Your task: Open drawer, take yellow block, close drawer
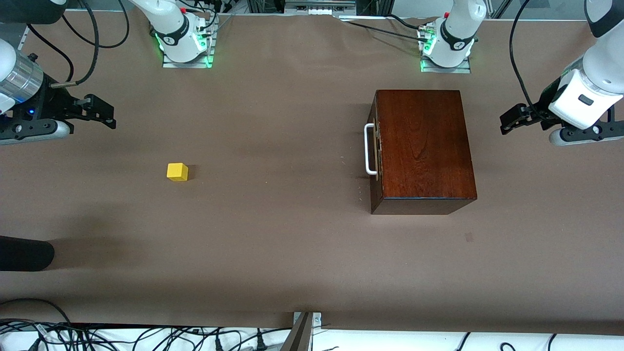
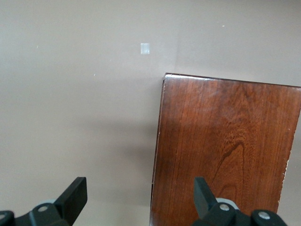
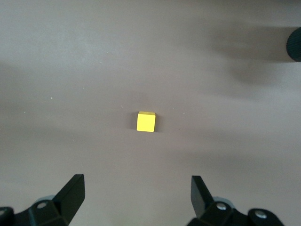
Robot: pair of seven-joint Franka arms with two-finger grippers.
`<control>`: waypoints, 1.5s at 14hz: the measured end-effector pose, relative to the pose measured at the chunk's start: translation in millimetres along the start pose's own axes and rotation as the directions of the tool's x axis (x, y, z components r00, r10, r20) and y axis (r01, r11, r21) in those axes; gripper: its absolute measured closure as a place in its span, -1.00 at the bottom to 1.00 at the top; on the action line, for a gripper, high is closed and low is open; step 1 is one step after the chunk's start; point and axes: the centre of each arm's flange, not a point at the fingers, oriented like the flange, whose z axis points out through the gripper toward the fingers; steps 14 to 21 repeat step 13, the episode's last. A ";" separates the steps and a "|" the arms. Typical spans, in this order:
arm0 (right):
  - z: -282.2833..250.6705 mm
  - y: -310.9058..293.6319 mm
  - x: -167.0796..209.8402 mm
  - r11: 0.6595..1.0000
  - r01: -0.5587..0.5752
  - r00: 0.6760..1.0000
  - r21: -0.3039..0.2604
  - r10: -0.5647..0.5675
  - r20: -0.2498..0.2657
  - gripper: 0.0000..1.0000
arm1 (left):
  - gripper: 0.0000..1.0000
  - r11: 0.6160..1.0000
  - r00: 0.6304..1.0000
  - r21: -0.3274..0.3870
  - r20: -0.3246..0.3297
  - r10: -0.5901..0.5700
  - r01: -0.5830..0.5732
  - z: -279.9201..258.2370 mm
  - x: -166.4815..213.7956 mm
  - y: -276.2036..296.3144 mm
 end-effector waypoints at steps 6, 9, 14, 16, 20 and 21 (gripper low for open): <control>-0.7 0.0 1.2 1.000 0.000 1.000 0.000 0.000 -0.010 -1.00 | -1.00 0.999 0.999 -0.004 -0.021 0.048 -0.048 7.4 -13.7 -16.5; -1.5 0.3 2.1 1.000 0.000 1.000 -0.004 0.000 -0.018 -1.00 | -1.00 0.998 0.998 -0.004 -0.019 0.058 -0.058 8.8 -15.9 -17.6; -1.8 0.4 2.3 1.000 0.000 1.000 -0.004 0.000 -0.020 -1.00 | -1.00 0.998 0.998 -0.003 -0.012 0.059 -0.060 9.1 -16.7 -17.5; -1.8 0.4 2.3 1.000 0.000 1.000 -0.004 0.000 -0.020 -1.00 | -1.00 0.998 0.998 -0.003 -0.012 0.059 -0.060 9.1 -16.7 -17.5; -1.8 0.4 2.3 1.000 0.000 1.000 -0.004 0.000 -0.020 -1.00 | -1.00 0.998 0.998 -0.003 -0.012 0.059 -0.060 9.1 -16.7 -17.5; -1.8 0.4 2.3 1.000 0.000 1.000 -0.004 0.000 -0.020 -1.00 | -1.00 0.998 0.998 -0.003 -0.012 0.059 -0.060 9.1 -16.7 -17.5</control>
